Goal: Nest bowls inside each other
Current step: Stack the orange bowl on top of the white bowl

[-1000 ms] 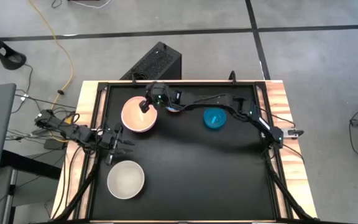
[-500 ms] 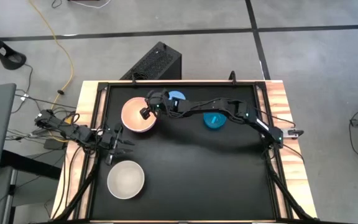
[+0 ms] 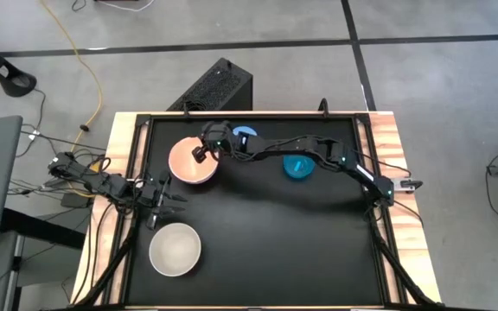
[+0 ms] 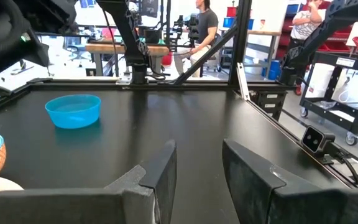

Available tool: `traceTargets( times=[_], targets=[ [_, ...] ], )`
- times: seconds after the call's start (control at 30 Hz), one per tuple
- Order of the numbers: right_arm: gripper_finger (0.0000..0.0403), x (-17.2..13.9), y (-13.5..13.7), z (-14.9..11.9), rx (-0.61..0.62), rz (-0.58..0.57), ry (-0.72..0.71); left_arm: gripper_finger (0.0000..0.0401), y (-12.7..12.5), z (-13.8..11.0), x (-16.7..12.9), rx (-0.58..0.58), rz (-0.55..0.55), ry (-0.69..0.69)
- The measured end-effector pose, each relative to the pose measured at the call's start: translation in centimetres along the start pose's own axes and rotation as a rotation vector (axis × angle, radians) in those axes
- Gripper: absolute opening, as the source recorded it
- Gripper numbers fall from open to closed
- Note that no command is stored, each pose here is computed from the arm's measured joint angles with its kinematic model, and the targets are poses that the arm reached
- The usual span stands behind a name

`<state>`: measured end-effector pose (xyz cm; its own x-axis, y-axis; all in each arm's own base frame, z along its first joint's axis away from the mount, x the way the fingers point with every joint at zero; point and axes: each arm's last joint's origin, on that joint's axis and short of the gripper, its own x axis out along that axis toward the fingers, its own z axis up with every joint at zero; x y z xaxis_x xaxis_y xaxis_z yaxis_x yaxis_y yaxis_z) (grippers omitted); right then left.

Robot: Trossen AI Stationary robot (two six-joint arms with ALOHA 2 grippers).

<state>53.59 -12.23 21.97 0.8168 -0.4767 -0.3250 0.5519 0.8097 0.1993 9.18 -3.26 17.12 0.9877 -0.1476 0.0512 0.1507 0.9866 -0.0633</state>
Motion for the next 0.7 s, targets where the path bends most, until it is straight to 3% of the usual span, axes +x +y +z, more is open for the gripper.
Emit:
traceTargets(
  times=[0.33,0.53,0.7],
  targets=[
    [0.0003,-3.1,5.8,0.2,-0.145,0.094,0.129,0.0118,0.0,0.0,0.0,0.000,0.000,0.000],
    [0.0003,-5.1,10.2,-2.1,-0.216,-0.007,0.072,0.0118,0.0,0.0,0.0,0.000,0.000,0.000],
    [0.0002,-5.5,10.8,-2.4,-0.220,-0.013,0.064,0.0118,0.0,0.0,0.0,0.000,0.000,0.000]
  ],
)
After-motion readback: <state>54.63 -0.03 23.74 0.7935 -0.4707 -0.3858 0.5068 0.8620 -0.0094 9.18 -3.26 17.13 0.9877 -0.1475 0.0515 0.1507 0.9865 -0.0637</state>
